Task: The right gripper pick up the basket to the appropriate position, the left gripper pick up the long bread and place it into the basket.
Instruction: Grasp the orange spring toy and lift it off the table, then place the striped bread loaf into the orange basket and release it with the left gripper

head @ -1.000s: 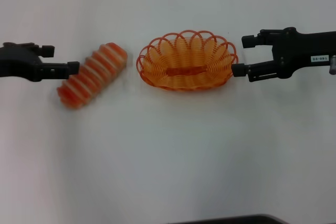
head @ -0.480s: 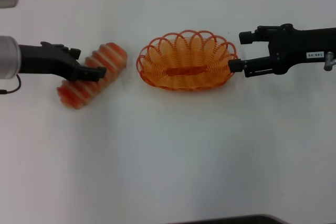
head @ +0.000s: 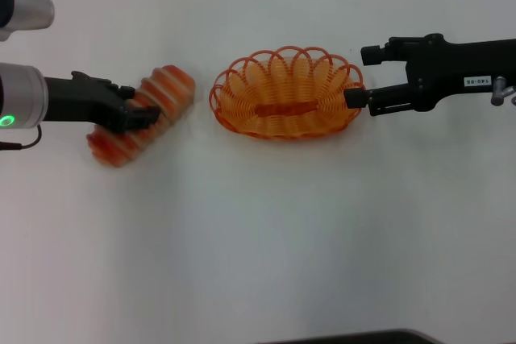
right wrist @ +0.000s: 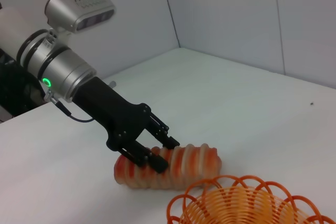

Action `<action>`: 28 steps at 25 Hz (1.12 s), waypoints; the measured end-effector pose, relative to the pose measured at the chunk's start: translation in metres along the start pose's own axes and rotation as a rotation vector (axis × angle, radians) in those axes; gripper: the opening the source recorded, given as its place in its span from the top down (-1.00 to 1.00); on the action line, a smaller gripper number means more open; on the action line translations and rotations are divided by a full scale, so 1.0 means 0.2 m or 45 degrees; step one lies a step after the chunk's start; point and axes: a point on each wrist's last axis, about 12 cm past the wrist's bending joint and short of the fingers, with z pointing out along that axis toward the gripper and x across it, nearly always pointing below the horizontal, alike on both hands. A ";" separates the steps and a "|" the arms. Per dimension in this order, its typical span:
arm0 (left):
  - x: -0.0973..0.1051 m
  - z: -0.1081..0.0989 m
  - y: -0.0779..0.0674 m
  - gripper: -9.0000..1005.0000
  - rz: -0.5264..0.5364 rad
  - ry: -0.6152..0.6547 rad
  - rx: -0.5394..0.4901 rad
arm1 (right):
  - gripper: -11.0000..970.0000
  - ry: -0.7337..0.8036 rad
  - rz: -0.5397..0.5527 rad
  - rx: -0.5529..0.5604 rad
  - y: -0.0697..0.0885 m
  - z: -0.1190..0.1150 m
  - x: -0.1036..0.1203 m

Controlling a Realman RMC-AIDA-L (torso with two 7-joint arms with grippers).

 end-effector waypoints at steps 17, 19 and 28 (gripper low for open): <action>-0.16 -0.14 0.01 0.23 0.076 -0.131 0.020 | -0.89 -0.009 0.036 0.032 -0.02 -0.07 0.00; -0.23 -0.16 0.00 0.29 0.141 -0.148 0.043 | -0.89 -0.011 0.047 0.033 -0.02 -0.10 0.01; -0.59 0.07 -0.21 0.42 0.396 -0.066 0.276 | -0.89 -0.018 0.057 0.027 -0.02 -0.10 0.02</action>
